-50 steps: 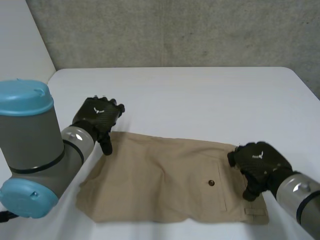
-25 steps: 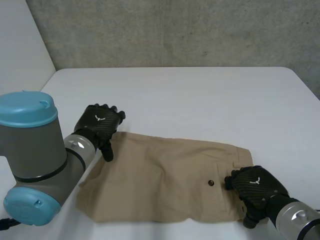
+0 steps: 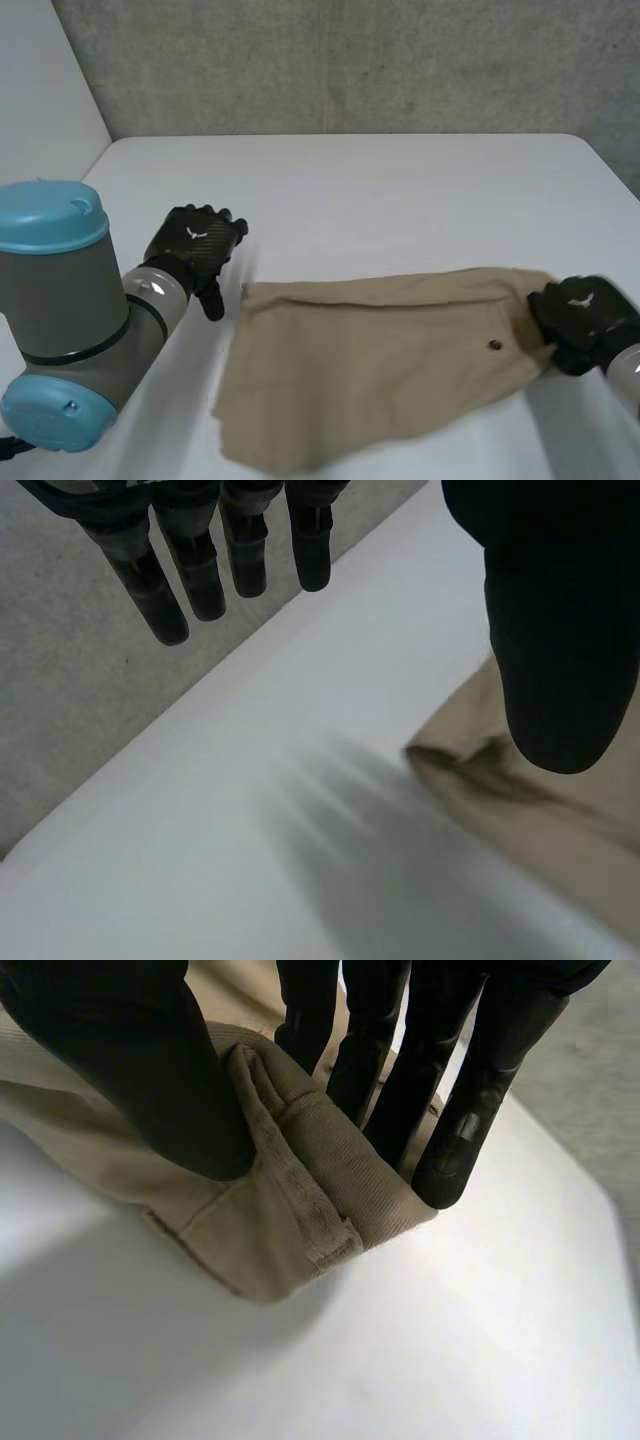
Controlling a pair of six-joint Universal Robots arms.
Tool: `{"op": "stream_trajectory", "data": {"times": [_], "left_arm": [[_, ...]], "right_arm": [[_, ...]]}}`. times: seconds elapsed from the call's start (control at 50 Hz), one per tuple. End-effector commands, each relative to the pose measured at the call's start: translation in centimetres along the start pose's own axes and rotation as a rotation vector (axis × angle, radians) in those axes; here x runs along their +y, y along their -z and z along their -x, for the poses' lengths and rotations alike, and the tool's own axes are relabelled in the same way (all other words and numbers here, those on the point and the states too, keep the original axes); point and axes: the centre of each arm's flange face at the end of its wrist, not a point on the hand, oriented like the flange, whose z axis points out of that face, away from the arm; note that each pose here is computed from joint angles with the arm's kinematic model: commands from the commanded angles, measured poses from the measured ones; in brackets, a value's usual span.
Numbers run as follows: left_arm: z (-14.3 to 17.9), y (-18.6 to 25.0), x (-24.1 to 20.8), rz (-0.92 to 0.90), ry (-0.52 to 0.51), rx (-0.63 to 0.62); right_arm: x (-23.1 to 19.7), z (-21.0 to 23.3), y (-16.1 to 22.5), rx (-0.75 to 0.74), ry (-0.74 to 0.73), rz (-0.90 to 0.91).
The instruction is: Fold the shorts.
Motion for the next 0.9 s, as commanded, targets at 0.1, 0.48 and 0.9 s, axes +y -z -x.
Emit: {"op": "stream_trajectory", "data": {"times": [0.1, 0.48, 0.9], "left_arm": [[0.9, 0.6, -0.8, -0.025, 0.007, -0.027], [3.3, 1.9, -1.9, -0.064, 0.028, -0.102], [3.4, 2.0, -2.7, -0.101, 0.13, -0.098]], "right_arm": [[-5.6, -2.5, 1.3, 0.035, 0.168, -0.104], [-11.8, 19.4, 7.9, -0.59, 0.494, -0.501], [-18.0, 9.7, 5.8, -0.493, -0.163, -0.548]]}}
